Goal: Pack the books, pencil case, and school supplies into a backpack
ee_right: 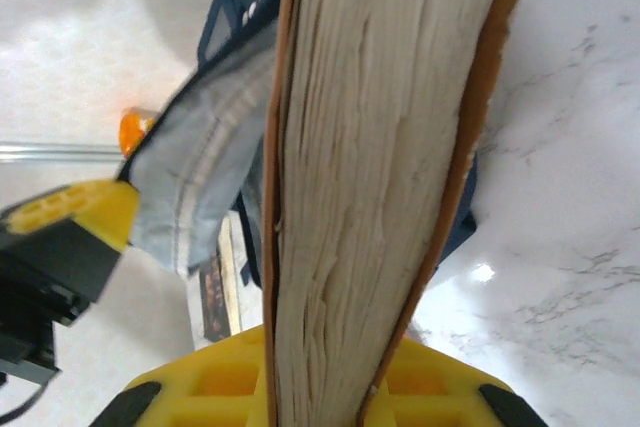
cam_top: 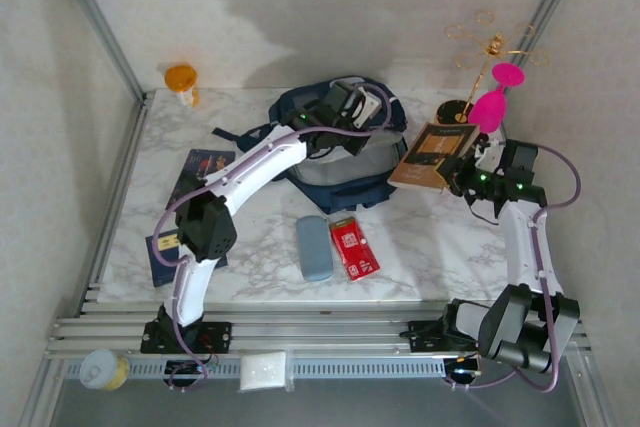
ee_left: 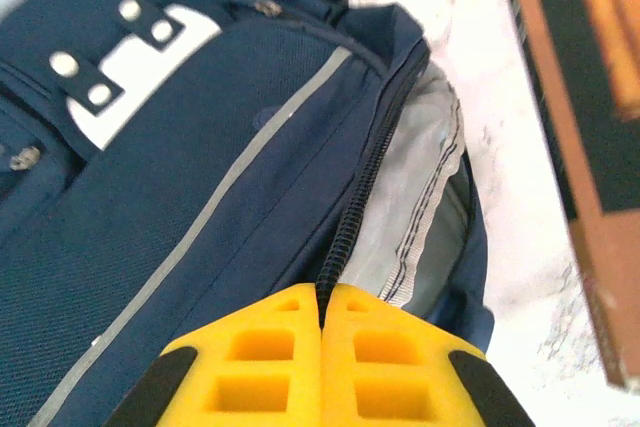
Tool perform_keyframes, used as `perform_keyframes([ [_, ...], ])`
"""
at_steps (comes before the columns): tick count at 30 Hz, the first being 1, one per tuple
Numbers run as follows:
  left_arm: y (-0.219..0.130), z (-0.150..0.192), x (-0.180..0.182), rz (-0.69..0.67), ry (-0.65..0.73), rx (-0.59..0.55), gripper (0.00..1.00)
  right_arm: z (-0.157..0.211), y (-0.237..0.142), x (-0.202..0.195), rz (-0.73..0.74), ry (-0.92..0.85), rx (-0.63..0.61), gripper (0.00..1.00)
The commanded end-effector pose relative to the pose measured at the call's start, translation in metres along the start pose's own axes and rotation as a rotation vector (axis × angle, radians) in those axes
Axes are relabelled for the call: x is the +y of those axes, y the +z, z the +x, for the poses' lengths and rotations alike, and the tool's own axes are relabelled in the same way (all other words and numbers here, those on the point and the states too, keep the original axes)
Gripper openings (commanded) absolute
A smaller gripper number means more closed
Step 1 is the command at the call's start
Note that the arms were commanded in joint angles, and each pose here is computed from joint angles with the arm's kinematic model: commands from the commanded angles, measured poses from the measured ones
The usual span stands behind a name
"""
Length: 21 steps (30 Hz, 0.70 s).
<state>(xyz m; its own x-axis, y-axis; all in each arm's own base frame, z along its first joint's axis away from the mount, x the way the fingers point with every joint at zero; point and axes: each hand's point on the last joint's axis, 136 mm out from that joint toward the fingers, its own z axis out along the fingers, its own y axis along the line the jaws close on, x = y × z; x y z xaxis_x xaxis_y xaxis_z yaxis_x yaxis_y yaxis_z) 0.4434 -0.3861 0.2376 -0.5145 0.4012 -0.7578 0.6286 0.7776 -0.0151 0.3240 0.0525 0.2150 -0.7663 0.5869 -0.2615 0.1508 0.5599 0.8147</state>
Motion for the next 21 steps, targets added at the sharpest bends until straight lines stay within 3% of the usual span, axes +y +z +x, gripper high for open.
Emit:
perform_keyframes([
  [1,-0.045,-0.053,0.007,-0.035,-0.038,-0.173,0.00,0.020,0.003,0.031,-0.118,-0.082,0.076,0.00],
  [7,-0.063,-0.070,0.011,-0.080,-0.065,-0.243,0.00,0.053,0.038,0.036,-0.192,-0.035,0.183,0.00],
  [15,-0.080,-0.082,0.015,-0.132,-0.120,-0.310,0.00,0.085,0.106,0.076,-0.299,-0.090,0.318,0.00],
  [21,-0.095,-0.087,0.021,-0.191,-0.138,-0.354,0.00,0.053,0.169,0.083,-0.331,-0.193,0.295,0.04],
])
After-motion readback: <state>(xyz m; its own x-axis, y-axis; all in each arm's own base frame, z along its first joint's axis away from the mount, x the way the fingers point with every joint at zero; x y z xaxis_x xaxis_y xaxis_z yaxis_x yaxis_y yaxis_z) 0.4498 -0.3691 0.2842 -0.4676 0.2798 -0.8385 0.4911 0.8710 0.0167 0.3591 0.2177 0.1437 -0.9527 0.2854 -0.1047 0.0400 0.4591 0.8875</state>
